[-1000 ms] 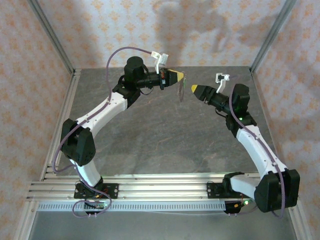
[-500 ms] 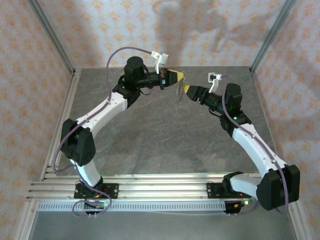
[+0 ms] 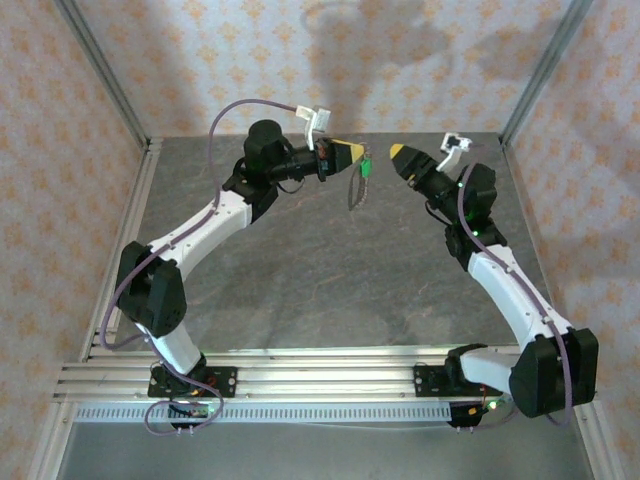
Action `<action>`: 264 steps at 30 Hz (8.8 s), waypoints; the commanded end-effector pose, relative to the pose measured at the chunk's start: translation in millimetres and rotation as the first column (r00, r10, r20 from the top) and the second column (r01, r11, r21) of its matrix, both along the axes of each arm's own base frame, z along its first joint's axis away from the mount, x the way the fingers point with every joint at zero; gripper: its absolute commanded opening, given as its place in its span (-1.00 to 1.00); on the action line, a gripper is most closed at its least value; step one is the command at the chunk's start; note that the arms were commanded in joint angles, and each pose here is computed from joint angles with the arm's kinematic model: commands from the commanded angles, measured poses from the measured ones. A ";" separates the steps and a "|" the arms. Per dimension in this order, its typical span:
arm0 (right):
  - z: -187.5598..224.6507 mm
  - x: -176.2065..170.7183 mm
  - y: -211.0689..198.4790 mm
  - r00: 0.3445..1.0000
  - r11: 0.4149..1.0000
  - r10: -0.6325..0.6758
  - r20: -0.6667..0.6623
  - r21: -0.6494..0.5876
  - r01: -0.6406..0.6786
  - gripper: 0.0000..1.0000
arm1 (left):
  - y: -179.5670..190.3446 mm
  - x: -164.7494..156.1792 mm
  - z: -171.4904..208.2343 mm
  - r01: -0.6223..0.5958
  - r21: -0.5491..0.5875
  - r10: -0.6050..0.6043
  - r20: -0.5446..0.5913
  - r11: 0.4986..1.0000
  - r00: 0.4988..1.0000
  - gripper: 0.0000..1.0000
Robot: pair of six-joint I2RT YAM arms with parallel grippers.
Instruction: Put the keys on the keyring
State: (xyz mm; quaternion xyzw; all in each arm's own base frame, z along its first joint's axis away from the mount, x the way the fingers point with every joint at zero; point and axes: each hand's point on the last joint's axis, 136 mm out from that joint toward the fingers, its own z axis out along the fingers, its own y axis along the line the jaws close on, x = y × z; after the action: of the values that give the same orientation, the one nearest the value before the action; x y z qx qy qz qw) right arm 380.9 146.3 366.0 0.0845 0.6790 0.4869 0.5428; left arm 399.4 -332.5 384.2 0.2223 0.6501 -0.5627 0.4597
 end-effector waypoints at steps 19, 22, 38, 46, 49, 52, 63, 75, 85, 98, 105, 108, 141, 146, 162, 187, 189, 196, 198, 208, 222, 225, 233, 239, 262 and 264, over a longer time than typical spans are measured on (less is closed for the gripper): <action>11.0 4.1 52.2 0.984 0.941 0.174 0.045 0.287 -0.180 -0.54 | 12.3 -10.0 60.0 -0.116 -0.275 0.171 0.185 0.954 0.968 -1.00; 2.0 -1.3 62.2 0.978 0.940 0.206 0.029 0.273 -0.206 -0.62 | 10.2 -9.9 61.1 -0.108 -0.274 0.163 0.183 0.955 0.969 -1.00; 33.0 -11.2 25.0 0.992 0.978 0.093 0.081 0.180 -0.106 -0.50 | 3.4 -16.8 62.5 -0.053 -0.250 0.105 0.198 0.967 0.974 -1.00; 78.3 -2.6 32.5 0.961 0.933 0.169 0.218 0.280 -0.227 -0.13 | -0.3 -18.7 66.0 -0.023 -0.262 0.070 0.170 0.965 0.983 -1.00; 90.4 -1.5 39.0 0.940 0.904 0.214 0.266 0.310 -0.294 -0.12 | 0.5 -18.3 68.4 -0.022 -0.280 0.070 0.162 0.960 0.984 -1.00; 96.9 -2.2 44.8 0.923 0.885 0.239 0.301 0.324 -0.335 -0.13 | 1.3 -17.6 70.9 -0.019 -0.304 0.069 0.155 0.953 0.985 -1.00; 96.6 -11.1 66.4 0.900 0.871 0.280 0.334 0.307 -0.385 -0.18 | 2.1 -13.8 73.1 -0.023 -0.343 0.077 0.143 0.939 0.987 -1.00; 87.8 -15.8 75.3 0.893 0.868 0.316 0.320 0.283 -0.408 -0.28 | 1.5 -10.8 70.8 -0.030 -0.346 0.079 0.129 0.938 0.988 -1.00; 75.0 -22.4 75.1 0.901 0.888 0.319 0.295 0.240 -0.393 -0.49 | 1.2 -11.1 72.3 -0.028 -0.347 0.079 0.131 0.937 0.988 -1.00; 73.8 -23.9 70.0 0.908 0.908 0.302 0.290 0.203 -0.367 -1.00 | 0.9 -11.2 72.0 -0.030 -0.338 0.078 0.129 0.941 0.989 -1.00; 81.5 -24.9 61.0 0.909 0.930 0.307 0.282 0.115 -0.350 -1.00 | 10.2 -5.2 65.3 -0.113 -0.267 0.147 0.110 0.957 0.983 -0.73; 77.7 -26.7 63.3 0.911 0.938 0.332 0.246 0.018 -0.346 -1.00 | 23.1 -3.0 68.9 -0.151 -0.254 0.183 0.107 0.955 0.977 -0.46; 63.4 -24.2 70.1 0.910 0.926 0.374 0.180 -0.126 -0.356 -1.00 | 18.4 -8.1 41.1 -0.079 -0.164 0.087 0.044 0.983 0.995 -0.07; 66.3 -17.0 61.5 0.929 0.950 0.305 0.209 -0.005 -0.311 -1.00 | 25.7 -3.8 43.7 -0.127 -0.209 0.134 0.022 0.970 0.991 -0.07; 81.6 -14.1 63.0 0.922 0.917 0.272 0.274 0.216 -0.335 -1.00 | 17.8 -4.7 48.4 -0.104 -0.271 0.105 -0.013 0.957 0.994 -0.13; 68.4 -20.0 77.8 0.912 0.909 0.319 0.258 0.191 -0.371 -1.00 | 9.1 0.8 53.6 -0.118 -0.306 0.121 -0.011 0.945 0.993 -0.12; 68.8 -20.4 78.2 0.911 0.908 0.321 0.259 0.190 -0.374 -1.00 | 8.3 1.7 52.3 -0.115 -0.304 0.117 -0.012 0.946 0.993 -0.13; 67.7 -19.3 78.9 0.911 0.907 0.325 0.255 0.189 -0.376 -1.00 | 3.7 0.8 49.0 -0.092 -0.303 0.092 -0.014 0.949 0.996 -0.36; 68.1 -19.1 78.9 0.911 0.907 0.324 0.256 0.190 -0.376 -1.00 | 1.6 -0.3 48.0 -0.083 -0.300 0.083 -0.013 0.950 0.996 -0.49; 65.8 -19.0 80.7 0.912 0.907 0.330 0.245 0.184 -0.378 -1.00 | -7.2 -3.7 38.1 -0.067 -0.248 0.065 -0.014 0.967 0.998 -1.00; 69.0 -15.5 77.4 0.928 0.929 0.297 0.224 0.155 -0.335 -0.98 | -3.2 -7.1 36.0 -0.094 -0.223 0.098 0.007 0.970 0.995 -1.00; 68.1 -13.0 74.3 0.934 0.933 0.282 0.217 0.163 -0.320 -0.50 | -3.8 -8.6 36.5 -0.085 -0.227 0.090 0.010 0.970 0.996 -1.00; 69.5 -13.1 65.1 0.939 0.936 0.263 0.221 0.176 -0.304 -0.41 | -1.0 -7.5 35.6 -0.103 -0.220 0.108 0.010 0.970 0.994 -1.00; 72.4 -18.6 57.5 0.935 0.934 0.260 0.241 0.184 -0.307 -0.39 | -0.4 -4.8 34.0 -0.113 -0.218 0.117 0.003 0.969 0.993 -1.00; 16.3 -19.5 22.4 0.984 0.981 0.152 0.089 0.104 -0.161 -0.26 | -0.8 -11.3 43.4 -0.087 -0.212 0.097 0.038 0.973 0.995 -1.00; 4.2 -22.7 22.7 0.987 0.987 0.147 0.063 0.061 -0.151 -0.22 | -1.4 -12.0 44.2 -0.083 -0.212 0.093 0.039 0.974 0.995 -1.00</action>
State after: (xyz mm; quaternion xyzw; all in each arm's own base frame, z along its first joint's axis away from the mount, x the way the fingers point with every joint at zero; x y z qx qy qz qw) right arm 365.6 170.4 380.9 0.0501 0.6293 0.5812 0.5135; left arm 404.9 -336.2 397.6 0.1246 0.6171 -0.5959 0.4985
